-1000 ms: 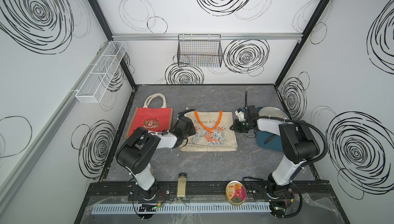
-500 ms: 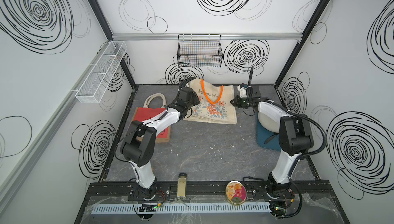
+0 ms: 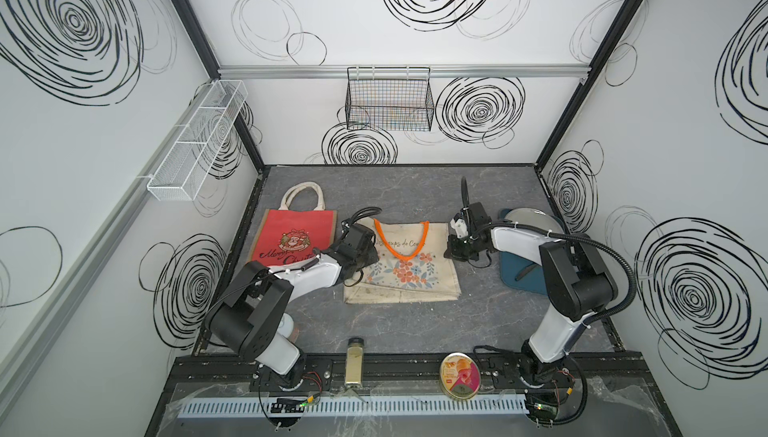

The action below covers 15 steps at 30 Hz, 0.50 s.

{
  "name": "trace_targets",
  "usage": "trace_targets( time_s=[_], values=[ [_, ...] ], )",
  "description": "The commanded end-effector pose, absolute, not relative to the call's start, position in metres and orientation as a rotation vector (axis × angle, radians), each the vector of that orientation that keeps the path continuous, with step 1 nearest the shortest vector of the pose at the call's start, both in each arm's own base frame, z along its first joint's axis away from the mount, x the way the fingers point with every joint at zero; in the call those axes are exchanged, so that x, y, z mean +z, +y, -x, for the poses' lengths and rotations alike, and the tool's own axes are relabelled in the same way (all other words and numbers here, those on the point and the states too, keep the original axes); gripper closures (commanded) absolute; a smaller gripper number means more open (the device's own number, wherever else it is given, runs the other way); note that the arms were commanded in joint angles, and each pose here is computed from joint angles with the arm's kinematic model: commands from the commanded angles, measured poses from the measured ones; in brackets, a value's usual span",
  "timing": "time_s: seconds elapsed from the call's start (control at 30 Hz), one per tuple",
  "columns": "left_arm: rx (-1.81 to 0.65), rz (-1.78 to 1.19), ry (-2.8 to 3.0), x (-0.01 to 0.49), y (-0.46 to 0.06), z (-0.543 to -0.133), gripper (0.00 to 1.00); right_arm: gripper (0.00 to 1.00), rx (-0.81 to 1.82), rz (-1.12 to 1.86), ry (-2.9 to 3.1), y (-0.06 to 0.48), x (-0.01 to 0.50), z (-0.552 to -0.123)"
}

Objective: Put away the canvas bag
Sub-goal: Place the canvas bag at the center of the board.

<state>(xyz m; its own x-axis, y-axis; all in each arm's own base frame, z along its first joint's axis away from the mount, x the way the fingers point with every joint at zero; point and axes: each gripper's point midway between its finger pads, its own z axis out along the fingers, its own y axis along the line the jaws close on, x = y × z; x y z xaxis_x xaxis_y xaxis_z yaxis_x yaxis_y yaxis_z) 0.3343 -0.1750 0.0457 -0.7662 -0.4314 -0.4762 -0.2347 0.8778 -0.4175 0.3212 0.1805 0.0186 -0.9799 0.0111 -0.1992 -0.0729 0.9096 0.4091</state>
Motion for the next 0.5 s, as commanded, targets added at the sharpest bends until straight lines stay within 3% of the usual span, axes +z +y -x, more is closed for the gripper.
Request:
trace_targets(
  time_s=[0.0,0.07,0.1,0.17,0.23,0.37,0.47],
  values=[
    [-0.406,0.542,2.384,0.056,-0.168,-0.338,0.84,1.00,0.507,-0.049,2.983,0.158,0.009,-0.293],
    [-0.359,0.530,2.352,0.065,-0.162,-0.342,0.77,1.00,0.497,-0.026,2.955,0.158,0.014,-0.297],
    [-0.311,0.528,2.327,0.072,-0.155,-0.345,0.66,1.00,0.505,-0.007,2.941,0.160,0.016,-0.299],
    [-0.199,0.491,2.240,0.099,-0.144,-0.354,0.33,1.00,0.501,0.011,2.926,0.162,0.016,-0.303],
    [-0.117,0.451,2.170,0.130,-0.139,-0.360,0.19,1.00,0.493,0.016,2.924,0.163,0.015,-0.305],
    [0.004,0.376,2.039,0.187,-0.139,-0.365,0.16,1.00,0.493,0.006,2.918,0.163,0.013,-0.306],
    [-0.246,0.369,2.079,0.186,-0.169,-0.368,0.18,1.00,0.505,0.008,2.910,0.165,0.014,-0.306]
  ],
)
